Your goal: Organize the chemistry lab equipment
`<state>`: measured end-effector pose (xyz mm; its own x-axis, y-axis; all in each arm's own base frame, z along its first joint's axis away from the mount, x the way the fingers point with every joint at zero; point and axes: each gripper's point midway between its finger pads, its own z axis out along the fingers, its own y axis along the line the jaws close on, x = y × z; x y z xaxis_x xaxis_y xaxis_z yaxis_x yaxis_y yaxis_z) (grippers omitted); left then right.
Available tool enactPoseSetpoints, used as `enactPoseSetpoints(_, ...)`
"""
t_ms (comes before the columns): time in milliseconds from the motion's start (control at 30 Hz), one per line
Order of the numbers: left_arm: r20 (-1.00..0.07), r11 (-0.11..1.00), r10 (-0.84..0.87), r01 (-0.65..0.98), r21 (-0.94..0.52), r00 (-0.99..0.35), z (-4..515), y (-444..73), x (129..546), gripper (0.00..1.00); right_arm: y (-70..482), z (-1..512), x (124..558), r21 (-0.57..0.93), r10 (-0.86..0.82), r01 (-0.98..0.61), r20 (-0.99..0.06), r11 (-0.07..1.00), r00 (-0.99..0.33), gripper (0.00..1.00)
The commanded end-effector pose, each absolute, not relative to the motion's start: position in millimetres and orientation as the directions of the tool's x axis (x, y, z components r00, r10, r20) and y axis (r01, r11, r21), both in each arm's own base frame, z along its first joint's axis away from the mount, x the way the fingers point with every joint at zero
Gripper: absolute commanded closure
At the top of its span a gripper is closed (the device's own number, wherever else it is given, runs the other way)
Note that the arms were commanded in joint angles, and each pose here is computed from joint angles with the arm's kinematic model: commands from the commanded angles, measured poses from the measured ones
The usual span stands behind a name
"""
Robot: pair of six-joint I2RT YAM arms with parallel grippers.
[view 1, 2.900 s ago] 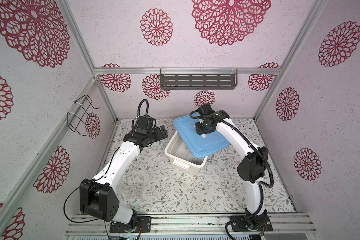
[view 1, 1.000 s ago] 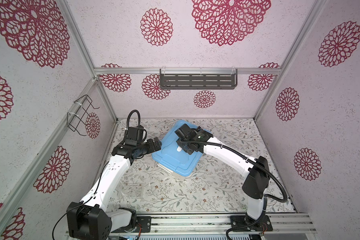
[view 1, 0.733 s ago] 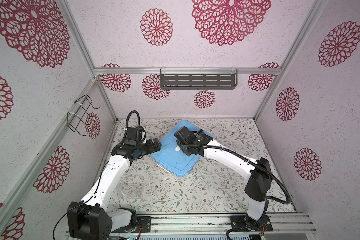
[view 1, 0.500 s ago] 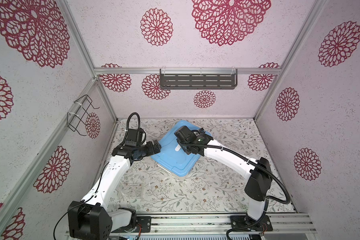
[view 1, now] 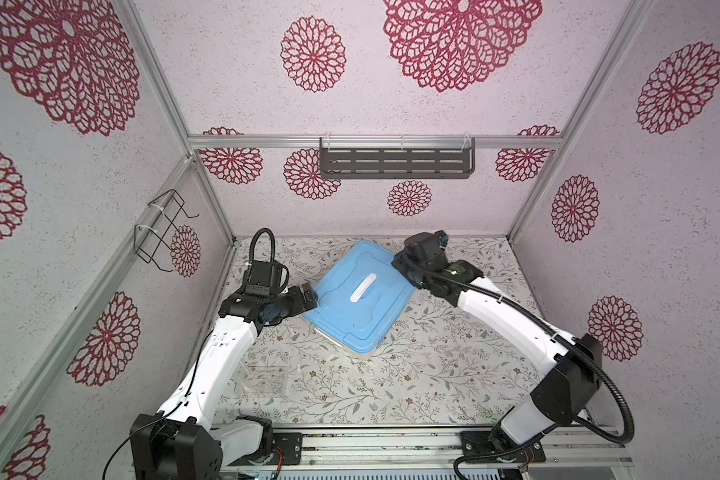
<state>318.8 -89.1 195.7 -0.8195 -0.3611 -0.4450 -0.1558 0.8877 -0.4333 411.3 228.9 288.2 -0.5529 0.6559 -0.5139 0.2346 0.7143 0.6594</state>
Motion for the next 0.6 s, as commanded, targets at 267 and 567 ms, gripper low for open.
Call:
enactPoseSetpoints(267, -0.276, 0.875, -0.328, -0.181, -0.448, -0.904, 197.1, -102.2, 303.7, 0.07, 195.5, 255.7, 435.2, 0.355, 0.127, -0.151, -0.649, 0.923, -0.750, 0.42)
enactPoseSetpoints(567, -0.244, 0.847, -0.358, -0.204, -0.491, -0.901, 190.0, -114.8, 326.6, 0.09, 201.9, 213.8, 433.3, 0.260, -0.122, -0.307, -0.547, 0.916, -0.828, 0.42)
